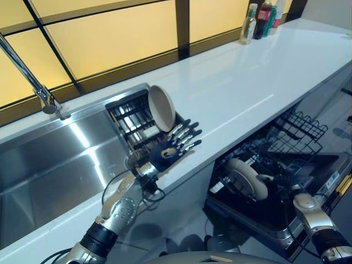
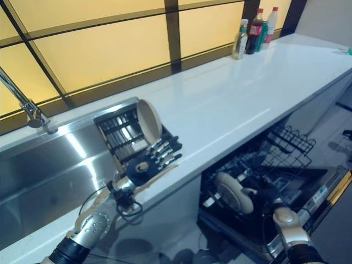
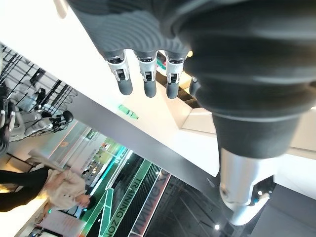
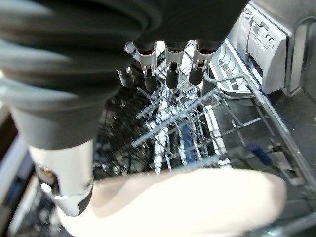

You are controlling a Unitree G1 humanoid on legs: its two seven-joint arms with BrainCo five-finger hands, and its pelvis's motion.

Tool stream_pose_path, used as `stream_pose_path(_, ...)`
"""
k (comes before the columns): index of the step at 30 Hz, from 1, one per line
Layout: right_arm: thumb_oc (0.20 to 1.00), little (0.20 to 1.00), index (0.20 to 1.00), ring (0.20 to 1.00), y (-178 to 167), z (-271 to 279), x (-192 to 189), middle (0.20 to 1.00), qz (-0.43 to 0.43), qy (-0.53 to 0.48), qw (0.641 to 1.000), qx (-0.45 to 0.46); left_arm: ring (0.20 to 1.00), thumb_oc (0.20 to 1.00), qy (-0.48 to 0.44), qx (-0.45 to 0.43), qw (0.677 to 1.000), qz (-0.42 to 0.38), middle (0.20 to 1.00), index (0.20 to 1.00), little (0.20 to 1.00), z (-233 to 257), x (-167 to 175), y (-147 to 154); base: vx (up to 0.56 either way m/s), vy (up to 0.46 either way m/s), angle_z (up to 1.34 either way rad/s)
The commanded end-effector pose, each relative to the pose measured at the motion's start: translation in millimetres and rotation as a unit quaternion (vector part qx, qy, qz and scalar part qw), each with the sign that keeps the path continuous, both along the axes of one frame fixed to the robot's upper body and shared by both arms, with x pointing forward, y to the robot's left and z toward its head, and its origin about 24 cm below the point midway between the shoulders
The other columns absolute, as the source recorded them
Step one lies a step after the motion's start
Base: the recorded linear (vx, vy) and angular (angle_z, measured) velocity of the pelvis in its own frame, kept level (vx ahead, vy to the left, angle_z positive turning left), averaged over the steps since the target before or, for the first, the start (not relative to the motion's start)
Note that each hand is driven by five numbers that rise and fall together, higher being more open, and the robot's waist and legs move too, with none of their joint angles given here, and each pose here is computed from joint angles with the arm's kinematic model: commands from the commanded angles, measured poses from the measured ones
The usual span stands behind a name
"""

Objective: Pick up plates and place into dishwasher.

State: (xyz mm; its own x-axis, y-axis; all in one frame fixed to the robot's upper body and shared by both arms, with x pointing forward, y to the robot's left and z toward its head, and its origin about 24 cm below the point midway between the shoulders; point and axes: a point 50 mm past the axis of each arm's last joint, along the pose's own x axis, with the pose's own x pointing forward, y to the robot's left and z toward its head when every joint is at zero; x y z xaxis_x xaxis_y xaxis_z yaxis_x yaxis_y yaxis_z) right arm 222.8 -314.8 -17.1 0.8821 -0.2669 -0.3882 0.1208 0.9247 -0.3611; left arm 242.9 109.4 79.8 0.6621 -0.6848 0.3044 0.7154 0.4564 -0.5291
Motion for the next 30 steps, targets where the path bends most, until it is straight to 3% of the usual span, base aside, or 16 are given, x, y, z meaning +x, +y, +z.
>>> stream_pose_path(1, 1.0, 1.0, 1.0, 1.0, 11, 36, 19, 1.0, 0.003, -0.162, 0.977, 0.141, 1.0, 1.0, -0.043, -0.039, 0.998, 0.024, 1.0, 1.0, 1.0, 17, 3, 6, 0.0, 0.0, 0.0)
stream_pose_path(4, 1.0, 1.0, 1.0, 1.0, 16, 39, 14, 1.0, 0.022, -0.223, 0.94, 0.258, 1.0, 1.0, -0.045, -0.037, 0.998, 0.033, 1.0, 1.0, 1.0, 16, 6, 11, 0.0, 0.002, -0.02)
stream_pose_path(11, 1.0, 1.0, 1.0, 1.0, -1, 51, -2, 1.0, -0.021, -0.362, 0.844, 0.395, 1.0, 1.0, -0.048, -0.038, 0.997, 0.047, 1.0, 1.0, 1.0, 17, 7, 18, 0.0, 0.003, -0.03)
stream_pose_path(16, 1.0, 1.0, 1.0, 1.0, -12, 66, -14, 1.0, -0.131, -0.491, 0.743, 0.435, 1.0, 1.0, -0.054, -0.045, 0.995, 0.066, 1.0, 1.0, 1.0, 22, 5, 20, -0.01, 0.025, -0.04)
stream_pose_path(21, 1.0, 1.0, 1.0, 1.0, 24, 120, -15, 1.0, -0.058, -0.59, 0.687, 0.419, 1.0, 1.0, -0.064, -0.055, 0.993, 0.085, 1.0, 1.0, 1.0, 28, -1, 14, -0.03, 0.042, -0.07)
stream_pose_path(25, 1.0, 1.0, 1.0, 1.0, 44, 158, -17, 1.0, 0.017, -0.623, 0.689, 0.37, 1.0, 1.0, -0.066, -0.06, 0.992, 0.091, 1.0, 1.0, 1.0, 29, -3, 12, -0.01, 0.046, 0.0)
stream_pose_path(30, 1.0, 1.0, 1.0, 1.0, 64, 177, -9, 1.0, 0.089, -0.594, 0.748, 0.282, 1.0, 1.0, -0.073, -0.056, 0.991, 0.098, 1.0, 1.0, 1.0, 29, -4, 15, -0.01, 0.014, 0.0)
